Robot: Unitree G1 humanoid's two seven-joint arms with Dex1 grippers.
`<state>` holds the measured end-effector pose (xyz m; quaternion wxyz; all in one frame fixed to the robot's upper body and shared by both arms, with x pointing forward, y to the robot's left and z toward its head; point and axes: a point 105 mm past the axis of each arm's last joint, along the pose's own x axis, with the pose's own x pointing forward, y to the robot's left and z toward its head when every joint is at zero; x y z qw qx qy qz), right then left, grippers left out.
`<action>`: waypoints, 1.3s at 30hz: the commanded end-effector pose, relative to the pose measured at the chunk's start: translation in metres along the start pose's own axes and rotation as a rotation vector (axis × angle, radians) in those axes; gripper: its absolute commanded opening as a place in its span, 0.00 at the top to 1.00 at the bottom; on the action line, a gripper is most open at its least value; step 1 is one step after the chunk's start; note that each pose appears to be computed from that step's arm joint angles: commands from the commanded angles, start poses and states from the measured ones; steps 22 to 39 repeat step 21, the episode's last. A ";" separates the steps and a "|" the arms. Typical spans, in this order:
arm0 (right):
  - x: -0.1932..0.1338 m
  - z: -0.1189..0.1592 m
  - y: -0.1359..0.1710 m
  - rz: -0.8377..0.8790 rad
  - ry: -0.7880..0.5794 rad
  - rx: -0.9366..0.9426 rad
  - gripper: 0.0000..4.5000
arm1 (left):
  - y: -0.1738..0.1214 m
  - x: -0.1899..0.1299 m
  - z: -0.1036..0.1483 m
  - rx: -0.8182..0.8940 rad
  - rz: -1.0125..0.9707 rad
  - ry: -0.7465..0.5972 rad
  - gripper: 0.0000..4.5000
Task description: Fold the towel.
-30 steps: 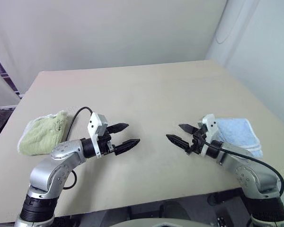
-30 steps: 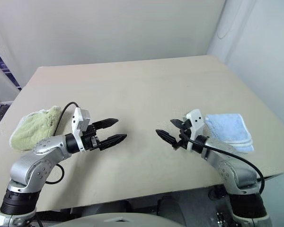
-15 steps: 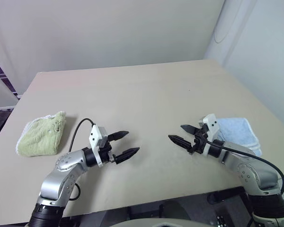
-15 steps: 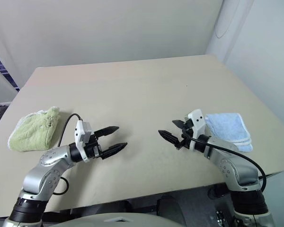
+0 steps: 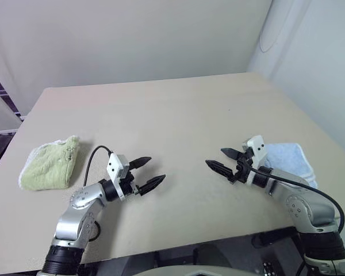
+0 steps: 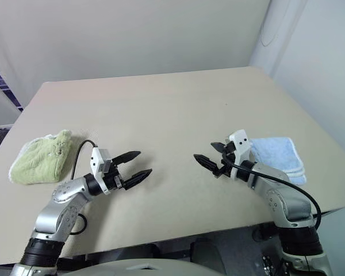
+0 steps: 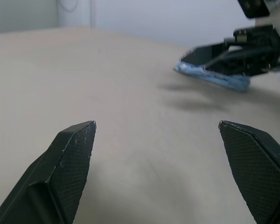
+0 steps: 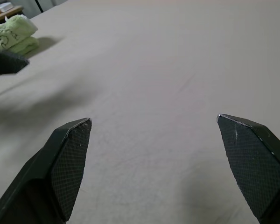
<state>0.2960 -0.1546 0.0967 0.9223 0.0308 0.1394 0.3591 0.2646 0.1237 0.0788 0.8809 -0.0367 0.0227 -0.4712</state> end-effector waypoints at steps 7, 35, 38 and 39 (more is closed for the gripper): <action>0.013 0.004 0.008 0.075 -0.001 0.004 0.00 | 0.034 -0.032 0.009 0.077 0.117 -0.047 0.01; 0.031 0.004 0.013 0.146 0.038 0.007 0.00 | 0.031 -0.035 0.018 0.120 0.048 -0.050 0.01; 0.031 0.004 0.013 0.146 0.038 0.007 0.00 | 0.031 -0.035 0.018 0.120 0.048 -0.050 0.01; 0.031 0.004 0.013 0.146 0.038 0.007 0.00 | 0.031 -0.035 0.018 0.120 0.048 -0.050 0.01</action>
